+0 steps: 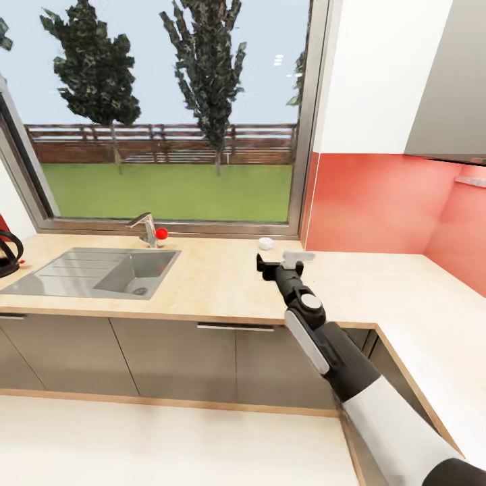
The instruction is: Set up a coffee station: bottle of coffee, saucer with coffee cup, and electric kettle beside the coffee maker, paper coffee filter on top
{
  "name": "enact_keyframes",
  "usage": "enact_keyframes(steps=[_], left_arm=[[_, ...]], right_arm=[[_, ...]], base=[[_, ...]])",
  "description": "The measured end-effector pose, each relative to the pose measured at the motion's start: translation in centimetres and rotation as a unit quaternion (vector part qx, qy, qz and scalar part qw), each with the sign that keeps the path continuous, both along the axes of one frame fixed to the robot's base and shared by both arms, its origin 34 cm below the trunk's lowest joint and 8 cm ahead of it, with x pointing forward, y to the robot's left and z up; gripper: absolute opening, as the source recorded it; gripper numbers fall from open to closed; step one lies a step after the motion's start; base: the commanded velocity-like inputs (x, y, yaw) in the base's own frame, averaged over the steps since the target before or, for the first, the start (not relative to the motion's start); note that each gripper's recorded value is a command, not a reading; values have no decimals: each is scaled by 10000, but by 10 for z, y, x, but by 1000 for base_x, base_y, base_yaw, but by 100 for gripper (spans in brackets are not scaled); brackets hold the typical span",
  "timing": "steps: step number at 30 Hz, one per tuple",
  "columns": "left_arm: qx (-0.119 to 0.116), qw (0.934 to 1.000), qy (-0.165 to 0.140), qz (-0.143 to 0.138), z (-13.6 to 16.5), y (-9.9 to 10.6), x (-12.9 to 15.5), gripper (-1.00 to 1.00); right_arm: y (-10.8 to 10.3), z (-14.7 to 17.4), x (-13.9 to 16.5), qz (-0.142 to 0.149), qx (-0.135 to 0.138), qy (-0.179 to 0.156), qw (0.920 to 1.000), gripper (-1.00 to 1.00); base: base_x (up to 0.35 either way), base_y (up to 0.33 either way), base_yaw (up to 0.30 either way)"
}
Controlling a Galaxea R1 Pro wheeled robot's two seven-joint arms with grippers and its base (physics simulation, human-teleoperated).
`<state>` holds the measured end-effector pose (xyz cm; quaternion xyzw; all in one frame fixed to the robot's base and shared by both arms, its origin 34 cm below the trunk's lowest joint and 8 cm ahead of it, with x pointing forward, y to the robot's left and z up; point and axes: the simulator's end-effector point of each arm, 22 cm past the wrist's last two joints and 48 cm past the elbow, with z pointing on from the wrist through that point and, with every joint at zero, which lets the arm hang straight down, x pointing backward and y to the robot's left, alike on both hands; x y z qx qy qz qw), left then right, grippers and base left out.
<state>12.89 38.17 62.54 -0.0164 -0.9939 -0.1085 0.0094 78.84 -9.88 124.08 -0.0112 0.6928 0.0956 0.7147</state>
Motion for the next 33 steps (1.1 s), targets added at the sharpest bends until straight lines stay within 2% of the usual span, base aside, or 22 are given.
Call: enact_keyframes(steps=[3,6,10,13,18,23,30,33], left_arm=[[-12,10000,-11,-1,0,-2,1,100],[-27,10000,-19,0,-1,-4,1,100],[-50,10000,-10,4,-1,-8,0,100],[-51,10000,15,3,-1,-8,-4,100],[-41,9999,147,-1,0,-7,-25,100],[-8,9998,203,2,2,-1,-34,100],[-22,9998,200,34,2,-4,-35,100],[-18,9998,206,37,2,-3,-36,100]], right_arm=[[-19,21,51,-311,-362,120,9988,100],[-34,40,85,-567,-589,264,9963,100],[-50,55,110,-817,-749,463,9928,100],[-53,63,116,-854,-662,522,9928,100],[-53,65,118,-846,-491,608,9933,100],[-58,55,119,-890,-490,730,9921,100],[-62,48,120,-930,-523,799,9911,100],[-75,15,120,-1051,-609,1115,9863,100]], base=[[0,0,0],[0,0,0],[0,0,0],[0,0,0],[0,0,0],[97,1,0],[292,97,0],[324,147,0]])
